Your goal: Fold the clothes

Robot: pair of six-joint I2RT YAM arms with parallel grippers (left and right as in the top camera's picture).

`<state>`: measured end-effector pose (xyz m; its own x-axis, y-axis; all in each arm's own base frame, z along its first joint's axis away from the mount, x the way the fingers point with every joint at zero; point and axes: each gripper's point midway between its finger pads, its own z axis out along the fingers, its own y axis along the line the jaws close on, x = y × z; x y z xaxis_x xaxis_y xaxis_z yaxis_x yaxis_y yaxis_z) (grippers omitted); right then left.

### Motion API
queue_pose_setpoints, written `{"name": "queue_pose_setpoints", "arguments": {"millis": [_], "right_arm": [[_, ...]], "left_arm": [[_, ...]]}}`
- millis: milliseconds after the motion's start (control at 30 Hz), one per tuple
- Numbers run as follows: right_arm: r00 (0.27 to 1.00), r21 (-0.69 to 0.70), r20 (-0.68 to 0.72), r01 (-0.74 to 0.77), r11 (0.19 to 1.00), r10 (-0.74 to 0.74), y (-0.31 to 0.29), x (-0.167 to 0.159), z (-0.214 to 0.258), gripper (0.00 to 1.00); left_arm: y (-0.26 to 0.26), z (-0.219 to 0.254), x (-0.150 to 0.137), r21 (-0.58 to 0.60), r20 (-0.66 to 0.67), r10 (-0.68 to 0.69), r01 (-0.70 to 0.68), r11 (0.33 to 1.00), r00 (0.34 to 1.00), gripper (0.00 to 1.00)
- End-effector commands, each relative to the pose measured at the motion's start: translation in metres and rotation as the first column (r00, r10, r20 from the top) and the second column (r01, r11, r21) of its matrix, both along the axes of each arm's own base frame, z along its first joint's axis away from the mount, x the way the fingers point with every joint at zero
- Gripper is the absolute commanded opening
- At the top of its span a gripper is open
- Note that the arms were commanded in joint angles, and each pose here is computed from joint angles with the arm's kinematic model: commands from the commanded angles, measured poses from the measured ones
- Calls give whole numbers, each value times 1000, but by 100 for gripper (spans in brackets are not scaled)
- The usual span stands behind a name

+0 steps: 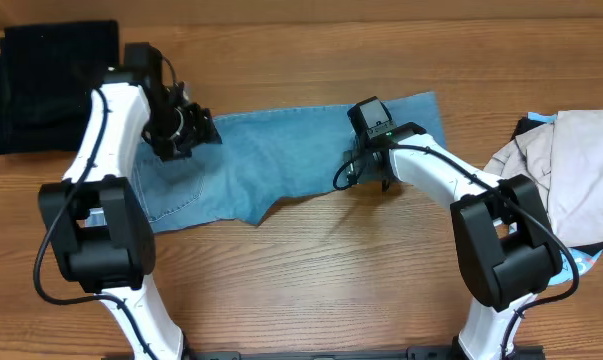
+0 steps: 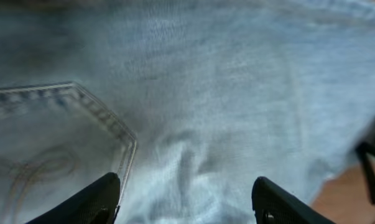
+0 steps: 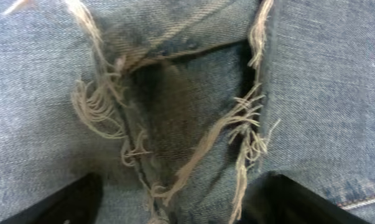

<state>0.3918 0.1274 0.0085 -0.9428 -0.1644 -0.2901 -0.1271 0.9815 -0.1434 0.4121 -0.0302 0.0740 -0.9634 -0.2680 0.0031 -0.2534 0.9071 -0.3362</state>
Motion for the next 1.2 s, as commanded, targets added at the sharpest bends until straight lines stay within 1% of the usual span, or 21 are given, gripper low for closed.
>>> {"name": "queue_pose_setpoints", "arguments": {"millis": [0,33,67,100,233,267,300,333,367,433,467,567,700,800,833,867,1033,1067,1100,1133,1167], "right_arm": [[1000,-101,-7,21,995,-22,-19,1,-11,80],[1000,-110,-2,25,994,-25,-21,1,-11,74],[1000,-118,3,30,993,-30,-22,2,-10,70],[999,-127,11,37,991,-36,-24,3,-9,64],[998,-154,42,50,987,-44,-28,9,-5,44],[998,-156,44,51,986,-45,-29,9,-5,37],[997,-164,48,62,985,-55,-31,9,-4,33],[994,-191,63,102,976,-91,-38,9,-2,24],[989,-217,78,140,966,-126,-44,7,0,17],[983,-236,91,175,956,-157,-50,6,2,11],[979,-245,98,200,949,-181,-53,4,4,5],[968,-254,99,247,935,-229,-58,-2,5,4],[953,-261,79,303,917,-293,-63,-15,4,4],[961,-233,66,277,932,-269,-53,-14,6,4],[969,-212,53,247,946,-241,-45,-12,8,5],[978,-156,47,206,966,-201,-25,-5,14,6],[985,60,70,152,987,-156,28,23,42,14],[985,100,83,144,985,-152,36,30,50,28],[984,104,88,143,984,-152,37,32,53,59],[984,103,88,145,984,-154,36,32,55,84],[983,101,87,150,983,-159,34,33,56,100]], "left_arm": [[-6,-29,-22,-2,-68,15,-15,1000,998,71],[-6,-39,-27,-2,-76,14,-14,1000,997,71],[-6,-43,-30,-1,-82,13,-13,1000,997,71],[-6,-47,-32,1,-84,6,-6,1000,996,71],[-10,-58,-43,-1,-108,-18,18,1000,994,71],[-12,-61,-46,-1,-114,-23,23,1000,993,71],[-14,-65,-49,-2,-119,-28,28,1000,993,71],[-17,-69,-52,-1,-120,-37,37,999,992,71],[-20,-75,-56,-2,-122,-45,45,999,991,72],[-23,-84,-61,-2,-125,-52,52,999,991,73],[-24,-89,-64,-3,-128,-54,54,999,990,74],[-20,-97,-75,17,-149,-71,74,997,986,75],[-16,-99,-73,41,-143,-74,81,996,987,75],[-12,-100,-71,67,-134,-82,91,994,988,76],[-12,-100,-70,67,-129,-81,91,994,988,79],[-12,-100,-68,67,-122,-81,90,994,989,79],[-12,-100,-68,68,-120,-82,90,994,989,79],[-12,-100,-68,68,-121,-83,92,993,989,79],[-12,-100,-69,67,-123,-85,94,993,989,80],[-12,-100,-69,67,-125,-86,95,993,988,82],[-12,-100,-70,67,-126,-93,102,993,988,82]]}}
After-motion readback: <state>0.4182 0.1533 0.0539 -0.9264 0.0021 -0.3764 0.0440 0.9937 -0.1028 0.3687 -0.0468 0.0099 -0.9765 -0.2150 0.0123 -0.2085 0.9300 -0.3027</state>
